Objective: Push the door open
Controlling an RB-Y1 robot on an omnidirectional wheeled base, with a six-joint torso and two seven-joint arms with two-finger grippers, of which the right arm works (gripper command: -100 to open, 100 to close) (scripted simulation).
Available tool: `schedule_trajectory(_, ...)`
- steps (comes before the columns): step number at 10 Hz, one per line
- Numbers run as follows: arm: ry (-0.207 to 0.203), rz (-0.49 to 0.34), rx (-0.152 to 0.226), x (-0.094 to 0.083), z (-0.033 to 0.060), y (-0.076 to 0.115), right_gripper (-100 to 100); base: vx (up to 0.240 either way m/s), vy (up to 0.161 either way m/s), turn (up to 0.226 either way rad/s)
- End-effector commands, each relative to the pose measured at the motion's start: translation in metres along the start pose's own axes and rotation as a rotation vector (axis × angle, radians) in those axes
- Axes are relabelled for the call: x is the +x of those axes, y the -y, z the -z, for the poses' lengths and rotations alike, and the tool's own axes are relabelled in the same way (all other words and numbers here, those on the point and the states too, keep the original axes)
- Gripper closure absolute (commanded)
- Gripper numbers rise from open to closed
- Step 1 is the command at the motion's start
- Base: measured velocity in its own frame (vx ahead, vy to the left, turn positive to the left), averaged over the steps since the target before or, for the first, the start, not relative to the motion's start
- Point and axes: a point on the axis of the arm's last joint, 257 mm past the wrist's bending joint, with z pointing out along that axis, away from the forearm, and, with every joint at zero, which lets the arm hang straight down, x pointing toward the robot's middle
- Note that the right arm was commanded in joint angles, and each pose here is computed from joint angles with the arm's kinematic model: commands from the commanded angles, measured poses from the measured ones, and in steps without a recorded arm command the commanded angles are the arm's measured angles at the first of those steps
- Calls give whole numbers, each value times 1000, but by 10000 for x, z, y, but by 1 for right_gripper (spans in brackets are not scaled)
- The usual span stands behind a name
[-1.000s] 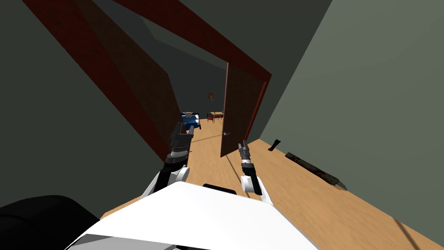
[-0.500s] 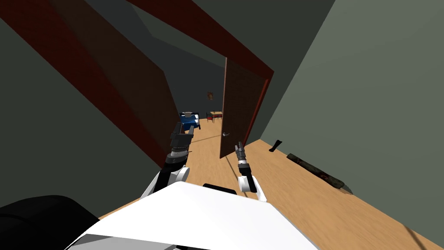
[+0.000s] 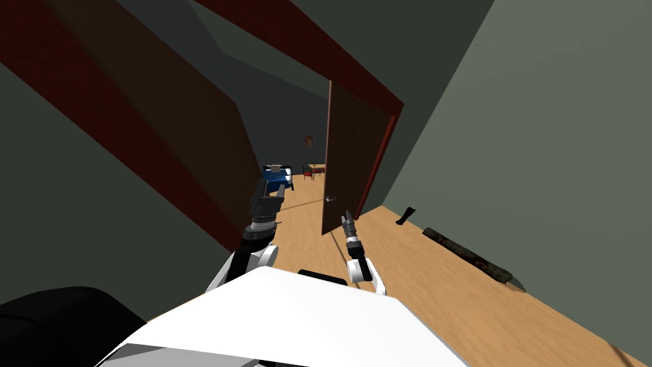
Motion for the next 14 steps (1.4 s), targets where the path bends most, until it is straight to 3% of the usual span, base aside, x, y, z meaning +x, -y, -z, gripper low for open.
schedule_trajectory(1, -15, -2, 23, 52, 4, 129, -100, 53, -20, 0)
schedule_trajectory(10, -120, -9, 141, 403, 142, 839, -100, 86, -31, 6)
schedule_trajectory(14, -156, -8, 182, 513, 216, 1058, -100, 72, -30, 3)
